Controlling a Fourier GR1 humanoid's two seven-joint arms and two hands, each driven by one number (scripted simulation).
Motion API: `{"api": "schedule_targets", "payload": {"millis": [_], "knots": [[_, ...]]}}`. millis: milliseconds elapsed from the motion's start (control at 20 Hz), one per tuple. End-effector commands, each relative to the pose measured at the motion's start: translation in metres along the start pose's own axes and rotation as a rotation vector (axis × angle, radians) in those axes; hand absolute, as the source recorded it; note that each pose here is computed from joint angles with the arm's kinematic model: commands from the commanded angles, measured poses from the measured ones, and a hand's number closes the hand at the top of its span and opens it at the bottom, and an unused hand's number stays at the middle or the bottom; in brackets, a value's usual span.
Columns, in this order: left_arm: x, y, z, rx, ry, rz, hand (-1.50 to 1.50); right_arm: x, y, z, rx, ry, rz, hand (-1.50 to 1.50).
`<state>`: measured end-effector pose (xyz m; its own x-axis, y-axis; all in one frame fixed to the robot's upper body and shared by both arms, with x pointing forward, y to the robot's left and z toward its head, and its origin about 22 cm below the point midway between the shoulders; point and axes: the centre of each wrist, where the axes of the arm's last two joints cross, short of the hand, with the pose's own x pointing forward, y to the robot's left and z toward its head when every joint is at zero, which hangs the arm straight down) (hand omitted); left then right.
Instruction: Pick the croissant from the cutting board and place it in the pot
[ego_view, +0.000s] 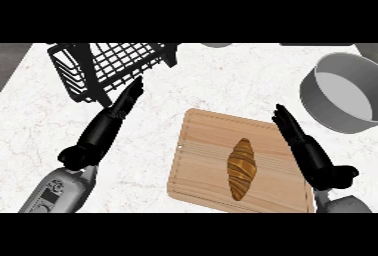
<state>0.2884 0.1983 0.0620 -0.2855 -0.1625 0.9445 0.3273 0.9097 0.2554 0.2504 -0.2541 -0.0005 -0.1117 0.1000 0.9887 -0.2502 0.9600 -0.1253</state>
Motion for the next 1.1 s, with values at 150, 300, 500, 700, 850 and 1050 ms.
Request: {"api": "schedule_targets", "payload": {"millis": [150, 300, 500, 700, 850, 1050], "knots": [[-0.003, 0.039, 0.001, 0.302, 0.02, 0.048, 0.0, 0.084, -0.06, -0.04, 0.273, -0.276, -0.054, 1.5], [-0.005, 0.044, 0.008, 0.342, 0.064, 0.078, 0.0, 0.142, -0.112, -0.042, 0.209, -0.265, 0.568, 1.5], [0.001, 0.069, 0.009, 0.461, 0.072, 0.134, 0.0, 0.083, -0.146, -0.029, 0.195, -0.303, 0.427, -1.5], [-0.002, 0.068, 0.015, 0.473, 0.077, 0.139, 0.0, 0.043, -0.13, -0.015, 0.334, -0.467, 0.439, -1.5], [-0.017, 0.073, 0.014, 0.484, 0.079, 0.126, 0.0, 0.067, -0.16, -0.013, 0.375, -0.452, 0.527, -1.5], [0.01, 0.081, 0.008, 0.478, 0.084, 0.13, 0.0, 0.088, -0.145, -0.013, 0.47, -0.35, 0.711, -1.5]]}}
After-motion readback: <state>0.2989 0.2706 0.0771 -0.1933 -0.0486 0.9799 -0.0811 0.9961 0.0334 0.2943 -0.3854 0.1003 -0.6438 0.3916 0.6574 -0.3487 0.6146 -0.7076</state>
